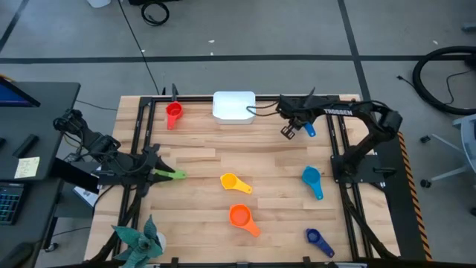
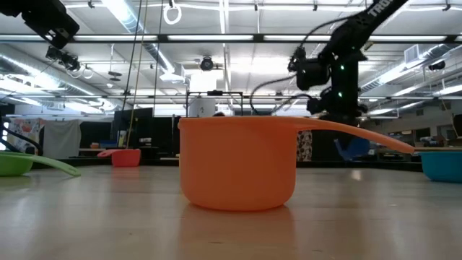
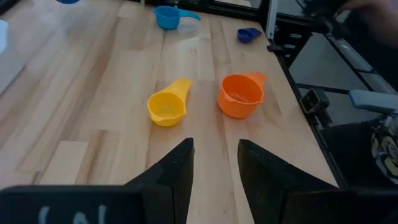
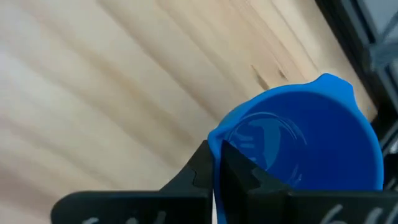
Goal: Nest measuring cups in basket
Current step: Stack the blue measuring cup on top of the orange measuring cup
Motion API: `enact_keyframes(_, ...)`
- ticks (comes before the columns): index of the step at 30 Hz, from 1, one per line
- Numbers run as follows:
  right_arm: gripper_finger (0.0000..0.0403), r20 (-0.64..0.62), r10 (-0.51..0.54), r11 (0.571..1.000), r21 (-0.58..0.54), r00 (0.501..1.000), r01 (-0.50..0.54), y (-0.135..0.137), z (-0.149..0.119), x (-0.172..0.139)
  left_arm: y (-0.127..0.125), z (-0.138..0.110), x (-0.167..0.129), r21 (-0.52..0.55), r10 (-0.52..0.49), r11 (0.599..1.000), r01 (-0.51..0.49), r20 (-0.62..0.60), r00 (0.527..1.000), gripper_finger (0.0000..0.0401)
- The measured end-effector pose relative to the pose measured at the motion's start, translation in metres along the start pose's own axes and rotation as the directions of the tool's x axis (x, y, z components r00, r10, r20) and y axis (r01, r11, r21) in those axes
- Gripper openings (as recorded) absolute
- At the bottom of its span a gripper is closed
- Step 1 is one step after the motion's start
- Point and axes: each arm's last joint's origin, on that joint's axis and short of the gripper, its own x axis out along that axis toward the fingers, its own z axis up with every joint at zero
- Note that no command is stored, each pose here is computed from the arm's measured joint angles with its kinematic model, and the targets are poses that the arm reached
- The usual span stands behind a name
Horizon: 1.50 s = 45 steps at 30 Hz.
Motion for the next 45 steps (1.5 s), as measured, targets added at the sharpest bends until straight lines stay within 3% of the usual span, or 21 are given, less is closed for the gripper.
enact_keyframes(7, 0.0012, 0.005, 0.082, 0.987, -0.139, 0.997, -0.081, 0.034, 0.006, -0.052, 0.000, 0.000, 0.000, 0.001, 0.008, 1.000, -0.008, 0.004, 1.000, 0.0130)
enact_keyframes(14, 0.0012, 0.035, 0.135, 0.980, -0.150, 0.990, -0.128, 0.068, -0.002, -0.107, 0.000, 0.000, 0.000, 0.076, 0.008, 0.997, -0.008, 0.003, 1.000, 0.0130)
enact_keyframes(21, 0.0012, 0.090, 0.251, 0.958, -0.167, 0.964, -0.234, 0.108, -0.025, -0.144, 0.001, -0.001, 0.000, 0.091, 0.012, 0.996, -0.012, -0.006, 1.000, 0.0130)
enact_keyframes(28, 0.0012, 0.169, 0.361, 0.929, -0.146, 0.917, -0.339, 0.141, -0.045, -0.163, 0.001, -0.001, 0.000, 0.096, 0.015, 0.995, -0.014, -0.010, 1.000, 0.0130)
enact_keyframes(36, 0.0012, 0.274, 0.516, 0.855, -0.213, 0.811, -0.472, 0.171, -0.049, -0.178, 0.001, -0.001, 0.000, 0.092, 0.015, 0.996, -0.014, -0.010, 1.000, 0.0130)
enact_keyframes(45, 0.0012, 0.192, 0.558, 0.799, -0.386, 0.807, -0.461, 0.234, -0.045, -0.158, 0.001, -0.001, 0.000, 0.077, 0.013, 0.997, -0.013, -0.009, 1.000, 0.0130)
